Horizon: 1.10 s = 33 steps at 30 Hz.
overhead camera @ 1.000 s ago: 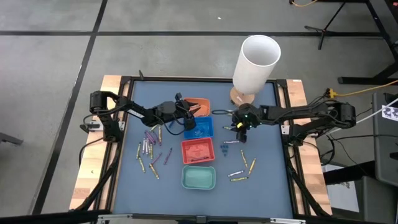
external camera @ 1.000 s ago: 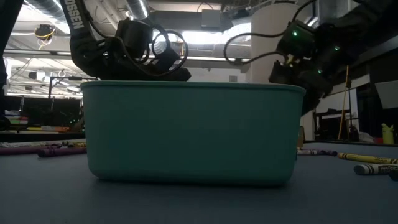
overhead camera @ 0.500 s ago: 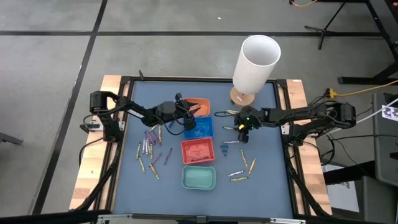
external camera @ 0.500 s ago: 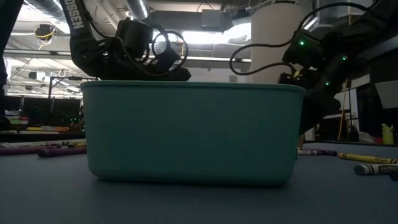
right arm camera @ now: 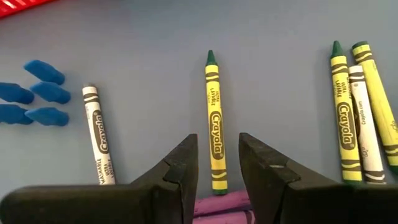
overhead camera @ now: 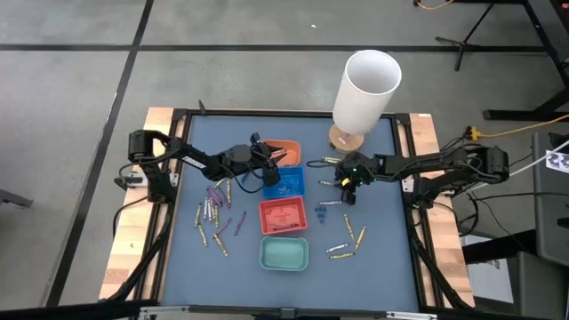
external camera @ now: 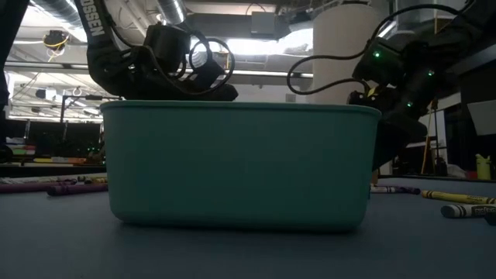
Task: Sort crayons
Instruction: Put the green crayon into the blue bin
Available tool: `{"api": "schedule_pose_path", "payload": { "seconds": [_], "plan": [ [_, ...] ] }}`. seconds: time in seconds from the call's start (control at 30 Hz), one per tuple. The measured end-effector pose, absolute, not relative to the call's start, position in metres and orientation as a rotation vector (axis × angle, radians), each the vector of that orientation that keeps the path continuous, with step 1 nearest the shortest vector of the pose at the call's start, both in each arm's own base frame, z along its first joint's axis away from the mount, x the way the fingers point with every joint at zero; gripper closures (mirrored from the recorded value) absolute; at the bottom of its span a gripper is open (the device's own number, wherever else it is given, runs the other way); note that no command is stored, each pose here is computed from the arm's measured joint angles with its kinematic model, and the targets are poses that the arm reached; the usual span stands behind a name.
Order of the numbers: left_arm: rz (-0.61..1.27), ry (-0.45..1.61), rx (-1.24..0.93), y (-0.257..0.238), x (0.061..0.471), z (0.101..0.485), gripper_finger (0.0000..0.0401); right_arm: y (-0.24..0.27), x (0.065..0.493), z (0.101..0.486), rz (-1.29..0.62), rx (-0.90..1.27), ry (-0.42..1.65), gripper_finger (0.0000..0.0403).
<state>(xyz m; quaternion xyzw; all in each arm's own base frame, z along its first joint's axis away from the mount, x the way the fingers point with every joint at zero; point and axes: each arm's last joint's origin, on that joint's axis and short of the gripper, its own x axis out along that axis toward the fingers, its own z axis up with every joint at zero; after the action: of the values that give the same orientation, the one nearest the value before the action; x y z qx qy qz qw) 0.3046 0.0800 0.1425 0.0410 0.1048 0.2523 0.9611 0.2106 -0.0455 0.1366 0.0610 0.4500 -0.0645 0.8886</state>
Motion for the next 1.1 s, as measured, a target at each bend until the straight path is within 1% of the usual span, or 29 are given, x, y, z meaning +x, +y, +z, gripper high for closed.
{"api": "schedule_pose_path", "payload": {
  "seconds": [0.23, 0.57, 0.67, 0.9, 1.0, 1.1],
  "plan": [
    [0.511, 0.212, 0.083, 0.08, 0.305, 0.142, 0.0301, -0.046, 0.213, 0.123, -0.132, 0.136, 0.998, 0.0288],
    [0.511, 0.212, 0.083, 0.08, 0.305, 0.143, 0.0301, -0.048, 0.22, 0.117, -0.132, 0.131, 0.979, 0.0289],
    [0.511, 0.212, 0.083, 0.08, 0.305, 0.143, 0.0301, -0.048, 0.22, 0.117, -0.125, 0.116, 0.978, 0.0304],
    [0.511, 0.212, 0.083, 0.08, 0.305, 0.143, 0.0301, -0.048, 0.221, 0.117, -0.123, 0.113, 0.97, 0.0369],
    [0.511, 0.212, 0.083, 0.08, 0.305, 0.143, 0.0301, -0.048, 0.221, 0.118, -0.123, 0.112, 0.96, 0.0383],
    [0.511, 0.212, 0.083, 0.08, 0.305, 0.143, 0.0301, -0.048, 0.222, 0.118, -0.124, 0.111, 0.954, 0.0384]
  ]
}}
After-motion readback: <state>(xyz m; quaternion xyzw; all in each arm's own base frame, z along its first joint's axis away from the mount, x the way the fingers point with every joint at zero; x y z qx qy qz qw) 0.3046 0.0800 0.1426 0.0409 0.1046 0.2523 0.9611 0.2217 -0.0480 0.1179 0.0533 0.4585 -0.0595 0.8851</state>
